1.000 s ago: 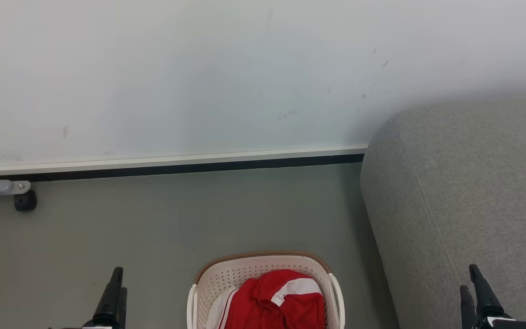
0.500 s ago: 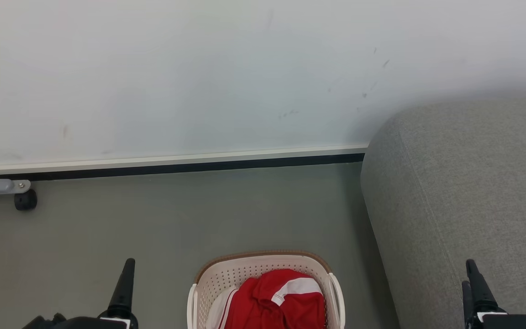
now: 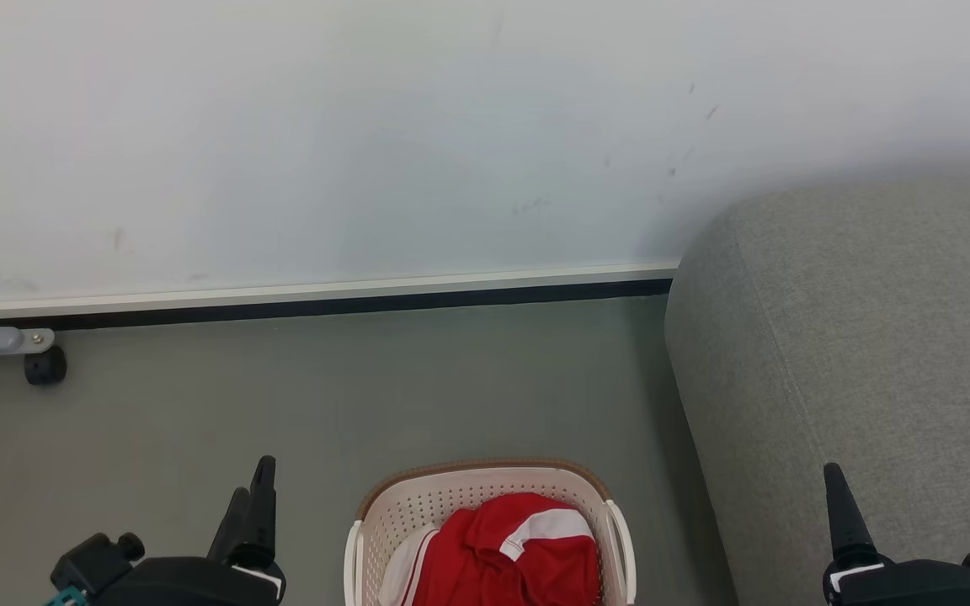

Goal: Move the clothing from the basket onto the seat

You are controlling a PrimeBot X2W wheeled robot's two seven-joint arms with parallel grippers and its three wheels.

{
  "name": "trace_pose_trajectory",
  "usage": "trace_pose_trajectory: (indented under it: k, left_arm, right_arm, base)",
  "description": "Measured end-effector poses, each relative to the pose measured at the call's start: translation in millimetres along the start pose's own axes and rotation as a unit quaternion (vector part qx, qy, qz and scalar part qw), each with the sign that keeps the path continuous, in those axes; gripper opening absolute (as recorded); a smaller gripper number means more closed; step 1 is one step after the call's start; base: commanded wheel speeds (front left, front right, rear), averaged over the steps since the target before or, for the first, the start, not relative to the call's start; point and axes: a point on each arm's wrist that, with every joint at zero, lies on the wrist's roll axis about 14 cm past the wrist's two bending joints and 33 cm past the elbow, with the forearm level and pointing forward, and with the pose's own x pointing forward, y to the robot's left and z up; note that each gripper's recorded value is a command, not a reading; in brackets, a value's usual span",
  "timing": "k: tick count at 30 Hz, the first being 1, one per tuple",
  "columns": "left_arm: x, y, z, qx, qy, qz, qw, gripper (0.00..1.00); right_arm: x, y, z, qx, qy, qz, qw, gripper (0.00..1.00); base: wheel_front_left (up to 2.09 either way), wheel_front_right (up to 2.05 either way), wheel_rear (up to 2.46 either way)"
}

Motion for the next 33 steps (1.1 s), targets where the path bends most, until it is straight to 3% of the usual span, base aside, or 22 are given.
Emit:
trace_pose_trajectory:
  k: [14,33]
  left_arm:
    - [0.6,-3.5,6.4,0.144,-0.016,-0.001,0.989,1.0]
    - [-1.2,-9.6,3.9,0.298,-0.036,-0.011,0.954,1.0]
  right_arm:
    - [-0.1,8.8,-4.7,-0.138,-0.004,0.011,0.99,1.0]
    - [-2.4,18.6,-9.1,-0.283,-0.021,0.028,0.959,1.0]
  base:
    - [0.0,0.0,0.0]
    - [0.0,0.0,0.0]
